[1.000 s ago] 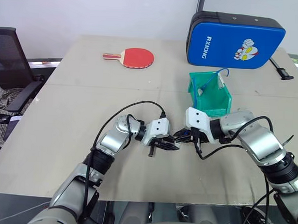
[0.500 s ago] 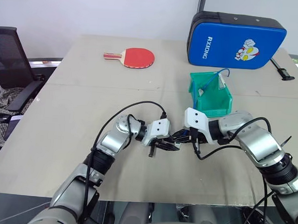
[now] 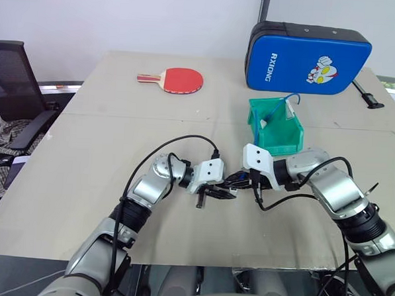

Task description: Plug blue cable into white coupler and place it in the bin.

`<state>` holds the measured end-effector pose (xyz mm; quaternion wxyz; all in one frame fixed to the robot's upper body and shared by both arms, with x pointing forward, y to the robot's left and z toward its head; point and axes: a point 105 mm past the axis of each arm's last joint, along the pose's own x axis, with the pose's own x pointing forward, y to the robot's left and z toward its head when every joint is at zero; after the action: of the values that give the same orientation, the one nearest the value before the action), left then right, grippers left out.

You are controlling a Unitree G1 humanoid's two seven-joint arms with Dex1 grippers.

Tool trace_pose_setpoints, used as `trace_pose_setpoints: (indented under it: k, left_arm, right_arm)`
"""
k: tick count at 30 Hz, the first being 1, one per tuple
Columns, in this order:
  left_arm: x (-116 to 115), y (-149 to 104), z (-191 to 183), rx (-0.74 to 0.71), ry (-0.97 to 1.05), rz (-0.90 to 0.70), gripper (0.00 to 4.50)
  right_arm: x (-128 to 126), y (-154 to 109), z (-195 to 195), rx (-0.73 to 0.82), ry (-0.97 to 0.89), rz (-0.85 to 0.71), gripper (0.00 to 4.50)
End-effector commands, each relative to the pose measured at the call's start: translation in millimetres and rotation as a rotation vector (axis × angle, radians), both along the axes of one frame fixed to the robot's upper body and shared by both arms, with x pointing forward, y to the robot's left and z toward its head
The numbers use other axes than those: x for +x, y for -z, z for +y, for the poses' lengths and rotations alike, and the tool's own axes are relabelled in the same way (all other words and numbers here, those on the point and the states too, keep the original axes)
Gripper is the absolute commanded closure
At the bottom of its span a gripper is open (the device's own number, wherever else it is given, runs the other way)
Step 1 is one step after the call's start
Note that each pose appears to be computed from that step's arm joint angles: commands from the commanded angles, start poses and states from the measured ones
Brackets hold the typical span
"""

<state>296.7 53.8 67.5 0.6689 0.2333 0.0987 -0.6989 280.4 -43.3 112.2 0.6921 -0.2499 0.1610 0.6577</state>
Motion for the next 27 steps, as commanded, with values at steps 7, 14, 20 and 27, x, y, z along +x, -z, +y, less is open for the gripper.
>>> trace_pose_setpoints:
  k: [7, 14, 20, 27]
  left_arm:
    - [-4, -20, -2, -0.107, -0.035, 0.019, 1.69]
    - [-13, -31, 19, -0.216, -0.146, 0.009, 1.69]
    - [-23, -53, 36, -0.408, -0.29, -0.004, 1.69]
    - [-29, -72, 42, -0.557, -0.414, -0.022, 1.69]
  right_arm:
    - [-10, 28, -7, 0.042, 0.055, 0.102, 4.5]
    - [-10, -34, -25, 0.261, 0.149, -0.006, 4.5]
    - [5, -89, -67, 0.429, 0.367, -0.13, 4.5]
    - [56, -139, -121, 0.533, 0.688, -0.295, 4.5]
